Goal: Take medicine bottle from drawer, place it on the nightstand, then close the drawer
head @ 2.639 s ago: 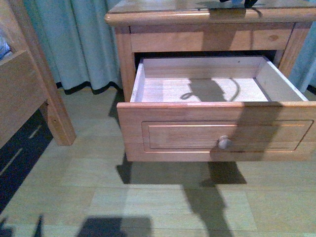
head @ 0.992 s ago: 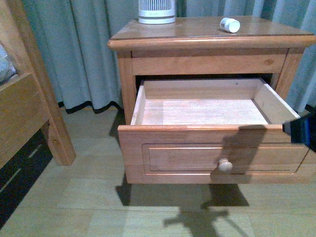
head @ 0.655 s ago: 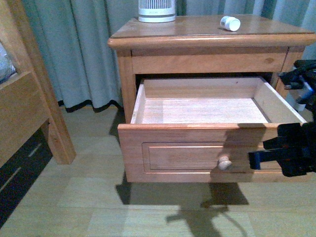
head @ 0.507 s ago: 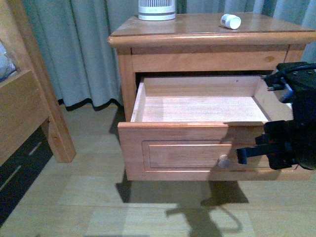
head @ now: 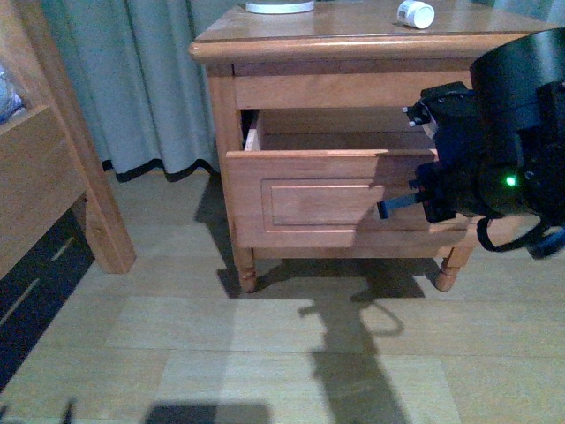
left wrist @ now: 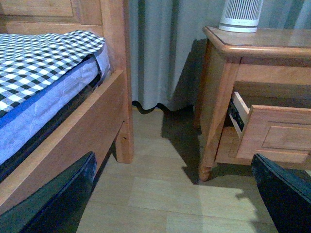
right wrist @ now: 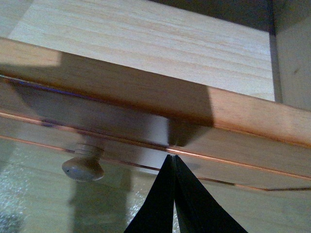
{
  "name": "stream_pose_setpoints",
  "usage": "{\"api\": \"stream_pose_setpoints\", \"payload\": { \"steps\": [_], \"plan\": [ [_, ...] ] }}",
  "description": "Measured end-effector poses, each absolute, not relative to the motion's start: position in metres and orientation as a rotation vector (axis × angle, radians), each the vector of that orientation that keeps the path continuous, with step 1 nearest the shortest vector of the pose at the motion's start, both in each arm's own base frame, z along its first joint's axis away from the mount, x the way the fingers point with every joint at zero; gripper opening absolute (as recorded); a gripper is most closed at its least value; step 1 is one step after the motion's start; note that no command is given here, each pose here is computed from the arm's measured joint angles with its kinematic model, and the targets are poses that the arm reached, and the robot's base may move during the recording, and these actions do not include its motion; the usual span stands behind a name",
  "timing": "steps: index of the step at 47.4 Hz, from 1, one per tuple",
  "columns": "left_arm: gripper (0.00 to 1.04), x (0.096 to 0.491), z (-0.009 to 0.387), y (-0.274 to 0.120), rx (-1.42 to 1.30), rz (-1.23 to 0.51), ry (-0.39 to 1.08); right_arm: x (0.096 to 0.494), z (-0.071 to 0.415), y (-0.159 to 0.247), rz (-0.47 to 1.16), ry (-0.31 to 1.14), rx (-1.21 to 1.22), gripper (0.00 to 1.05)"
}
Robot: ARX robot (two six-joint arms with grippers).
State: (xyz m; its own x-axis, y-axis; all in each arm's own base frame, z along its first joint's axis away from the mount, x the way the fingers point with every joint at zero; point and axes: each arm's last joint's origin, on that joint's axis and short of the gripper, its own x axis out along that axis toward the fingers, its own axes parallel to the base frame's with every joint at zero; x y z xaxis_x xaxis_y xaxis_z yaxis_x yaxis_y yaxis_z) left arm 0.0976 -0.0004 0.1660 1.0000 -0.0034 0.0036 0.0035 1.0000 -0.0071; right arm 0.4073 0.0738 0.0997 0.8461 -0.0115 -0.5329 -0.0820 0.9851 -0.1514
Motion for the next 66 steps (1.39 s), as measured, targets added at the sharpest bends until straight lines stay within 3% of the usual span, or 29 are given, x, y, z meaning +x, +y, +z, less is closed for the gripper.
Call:
{"api": "stream_pose_setpoints", "payload": {
  "steps": [24,43,66],
  "plan": [
    [0.98,0.098,0.166,0.000,-0.007,-0.003,-0.004,0.498,0.098,0.066,-0.013,0.467,-0.324,0.03],
    [0.98,0.098,0.166,0.000,-0.007,-0.004,-0.004,0.510,0.093,0.065,0.085,0.360,-0.450,0.03],
    [0.98,0.098,0.166,0.000,-0.007,-0.004,-0.004,0.518,0.084,0.042,0.111,0.329,-0.583,0.03]
  ]
}}
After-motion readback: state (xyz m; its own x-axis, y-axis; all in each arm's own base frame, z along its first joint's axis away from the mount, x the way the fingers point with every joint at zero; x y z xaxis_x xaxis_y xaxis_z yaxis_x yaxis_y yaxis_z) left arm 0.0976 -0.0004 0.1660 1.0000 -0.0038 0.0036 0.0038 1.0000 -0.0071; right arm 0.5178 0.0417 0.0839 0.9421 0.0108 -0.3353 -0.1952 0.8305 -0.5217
